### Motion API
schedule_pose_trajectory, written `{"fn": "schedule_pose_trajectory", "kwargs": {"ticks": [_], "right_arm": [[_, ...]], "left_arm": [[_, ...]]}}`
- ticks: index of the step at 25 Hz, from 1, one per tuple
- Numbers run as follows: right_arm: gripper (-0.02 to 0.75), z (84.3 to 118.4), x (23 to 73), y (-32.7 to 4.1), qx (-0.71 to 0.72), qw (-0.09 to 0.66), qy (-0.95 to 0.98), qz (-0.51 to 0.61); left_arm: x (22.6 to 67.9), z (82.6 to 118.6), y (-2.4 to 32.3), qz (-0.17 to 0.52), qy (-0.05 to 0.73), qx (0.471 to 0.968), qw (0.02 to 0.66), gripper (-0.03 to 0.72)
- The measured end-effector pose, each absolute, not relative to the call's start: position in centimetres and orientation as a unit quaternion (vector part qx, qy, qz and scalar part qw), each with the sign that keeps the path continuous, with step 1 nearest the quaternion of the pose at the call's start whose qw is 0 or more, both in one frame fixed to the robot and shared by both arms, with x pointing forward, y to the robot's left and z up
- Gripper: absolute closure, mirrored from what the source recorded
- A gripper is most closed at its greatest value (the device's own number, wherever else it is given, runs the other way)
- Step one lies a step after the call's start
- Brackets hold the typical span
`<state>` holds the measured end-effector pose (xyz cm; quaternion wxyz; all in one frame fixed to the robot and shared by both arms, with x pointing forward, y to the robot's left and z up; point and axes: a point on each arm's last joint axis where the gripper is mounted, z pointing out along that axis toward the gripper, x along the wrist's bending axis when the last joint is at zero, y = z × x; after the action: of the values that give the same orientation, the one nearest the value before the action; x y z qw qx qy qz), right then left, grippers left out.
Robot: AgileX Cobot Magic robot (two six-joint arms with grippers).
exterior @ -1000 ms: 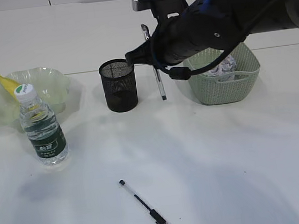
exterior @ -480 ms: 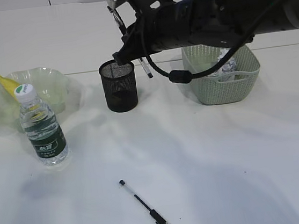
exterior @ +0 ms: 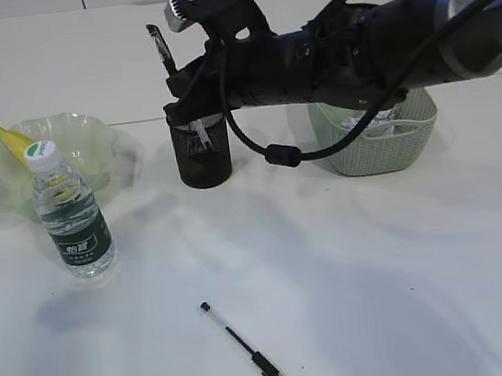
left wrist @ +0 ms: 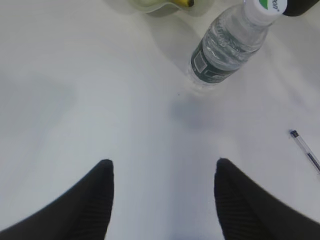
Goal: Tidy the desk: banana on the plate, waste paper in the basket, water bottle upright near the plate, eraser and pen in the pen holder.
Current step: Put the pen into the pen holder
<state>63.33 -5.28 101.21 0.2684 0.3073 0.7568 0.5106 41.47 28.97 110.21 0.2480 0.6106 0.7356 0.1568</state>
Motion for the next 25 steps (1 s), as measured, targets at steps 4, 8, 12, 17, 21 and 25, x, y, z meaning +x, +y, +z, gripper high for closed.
{"fn": "schedule_pose_trajectory", "kwargs": {"ticks": [4,8,12,17,21,25], "right_arm": [[0.691,100.2,64.7,-6.4,0.338,0.244,0.726,0.546],[0.691,100.1,65.7,-7.5,0.349,0.245,0.698,0.575],[0.691,100.4,66.3,-8.4,0.355,0.259,0.681,0.586],[0.691,99.7,67.1,-8.1,0.349,0.262,0.674,0.596],[0.691,99.4,68.3,-7.6,0.345,0.265,0.667,0.605],[0.691,99.9,69.2,-7.2,0.340,0.273,0.659,0.613]], "left_arm": [[41.5,110.2,29.0,0.157,0.735,0.610,0.249,0.235],[41.5,110.2,29.0,0.157,0.735,0.610,0.249,0.235],[41.5,110.2,29.0,0.158,0.735,0.610,0.249,0.235],[41.5,110.2,29.0,0.158,0.735,0.610,0.249,0.235],[41.5,110.2,29.0,0.158,0.735,0.610,0.249,0.235],[41.5,110.2,29.0,0.158,0.735,0.610,0.249,0.235]]}}
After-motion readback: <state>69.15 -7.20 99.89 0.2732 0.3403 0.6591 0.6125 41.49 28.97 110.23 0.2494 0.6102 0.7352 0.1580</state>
